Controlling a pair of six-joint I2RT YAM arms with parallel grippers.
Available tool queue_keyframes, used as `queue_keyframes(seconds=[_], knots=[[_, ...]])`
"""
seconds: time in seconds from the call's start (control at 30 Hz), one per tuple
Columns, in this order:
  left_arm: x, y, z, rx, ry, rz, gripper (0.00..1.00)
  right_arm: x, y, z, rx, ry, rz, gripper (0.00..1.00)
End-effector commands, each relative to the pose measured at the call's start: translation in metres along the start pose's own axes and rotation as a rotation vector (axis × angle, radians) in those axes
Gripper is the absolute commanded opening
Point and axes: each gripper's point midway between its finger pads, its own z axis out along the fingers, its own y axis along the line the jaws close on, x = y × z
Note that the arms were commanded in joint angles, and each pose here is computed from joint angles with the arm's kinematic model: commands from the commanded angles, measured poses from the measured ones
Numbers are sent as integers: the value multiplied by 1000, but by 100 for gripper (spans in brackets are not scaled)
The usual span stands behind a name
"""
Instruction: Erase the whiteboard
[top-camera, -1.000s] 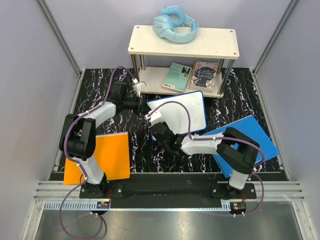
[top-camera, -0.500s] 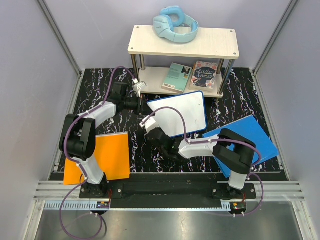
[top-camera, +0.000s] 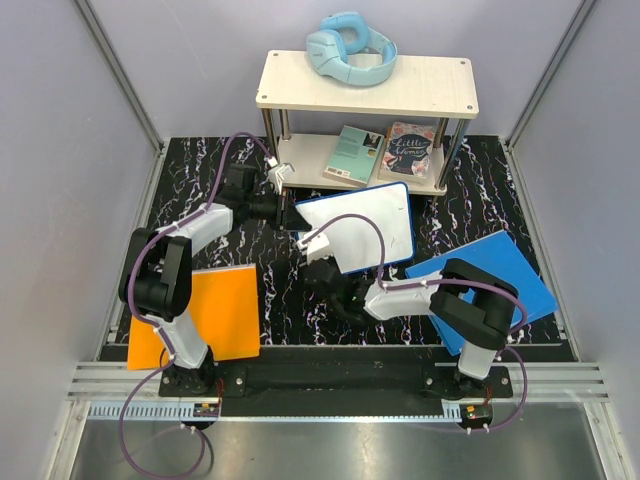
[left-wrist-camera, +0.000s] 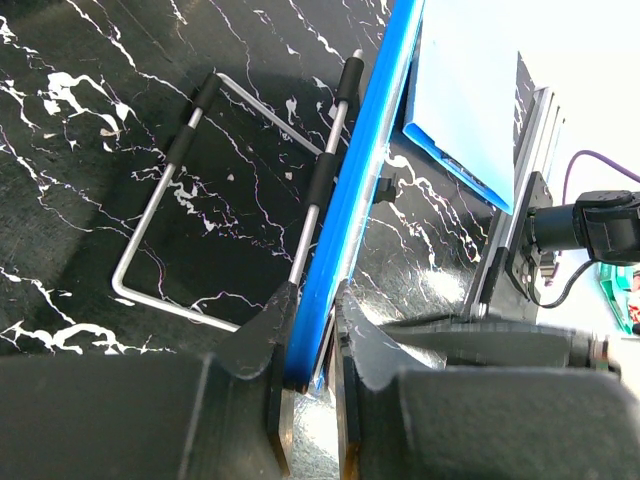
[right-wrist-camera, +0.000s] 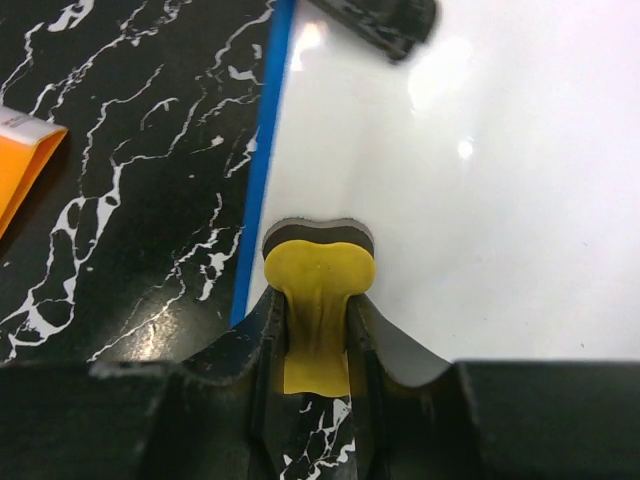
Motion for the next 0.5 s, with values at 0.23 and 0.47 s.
queue_keyframes(seconds=[0.23,0.47], knots=[[2,31,5,-136,13,76,0,45,-97,-9,293,136,21,0],[2,31,4,-138,12,75,0,61,-78,0,181,157,-50,0]])
